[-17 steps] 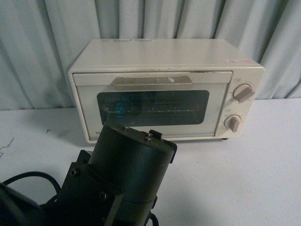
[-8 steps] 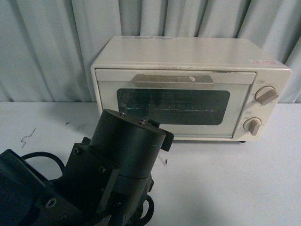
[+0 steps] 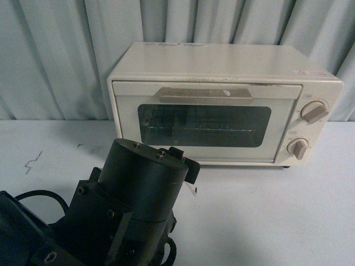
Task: Open oven
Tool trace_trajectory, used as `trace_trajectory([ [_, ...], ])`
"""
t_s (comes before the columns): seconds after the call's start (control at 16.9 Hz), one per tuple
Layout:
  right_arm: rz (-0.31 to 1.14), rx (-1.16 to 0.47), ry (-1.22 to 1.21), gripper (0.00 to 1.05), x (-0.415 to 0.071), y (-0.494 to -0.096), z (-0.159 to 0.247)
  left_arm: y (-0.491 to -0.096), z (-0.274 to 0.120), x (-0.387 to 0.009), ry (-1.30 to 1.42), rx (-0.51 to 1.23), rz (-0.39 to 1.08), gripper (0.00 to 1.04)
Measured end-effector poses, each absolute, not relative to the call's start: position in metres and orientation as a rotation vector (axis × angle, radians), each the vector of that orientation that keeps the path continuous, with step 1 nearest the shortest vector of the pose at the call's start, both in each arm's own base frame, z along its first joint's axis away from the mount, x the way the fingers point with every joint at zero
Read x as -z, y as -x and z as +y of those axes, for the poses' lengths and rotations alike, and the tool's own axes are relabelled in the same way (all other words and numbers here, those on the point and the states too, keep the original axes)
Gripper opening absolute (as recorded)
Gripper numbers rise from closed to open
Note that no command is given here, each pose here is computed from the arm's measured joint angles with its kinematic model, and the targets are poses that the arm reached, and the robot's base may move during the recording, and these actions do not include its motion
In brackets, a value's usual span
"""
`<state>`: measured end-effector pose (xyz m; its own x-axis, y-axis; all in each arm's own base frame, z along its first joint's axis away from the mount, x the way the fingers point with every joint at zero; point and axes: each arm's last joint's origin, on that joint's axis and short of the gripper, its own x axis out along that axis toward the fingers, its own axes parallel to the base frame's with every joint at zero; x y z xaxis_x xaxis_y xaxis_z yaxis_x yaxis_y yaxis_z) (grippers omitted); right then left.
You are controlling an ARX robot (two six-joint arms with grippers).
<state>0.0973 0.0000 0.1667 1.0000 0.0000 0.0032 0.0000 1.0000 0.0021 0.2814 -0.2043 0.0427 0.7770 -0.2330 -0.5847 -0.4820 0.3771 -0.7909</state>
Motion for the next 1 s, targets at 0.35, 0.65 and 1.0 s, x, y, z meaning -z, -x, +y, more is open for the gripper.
trace_trajectory([
  [0.35,-0.004,0.000,-0.002,0.98,-0.167,-0.097,0.000,-0.281,-0.204,-0.043,1.200,-0.177,0.704,0.98],
  [0.65,0.324,0.203,-0.108,0.98,-0.168,-0.099,0.007,-0.281,-0.204,-0.043,1.200,-0.177,0.704,0.98],
  [1.0,0.195,0.464,-0.195,0.51,-0.183,-0.108,-0.003,-0.281,-0.205,-0.043,1.198,-0.177,0.704,0.98],
])
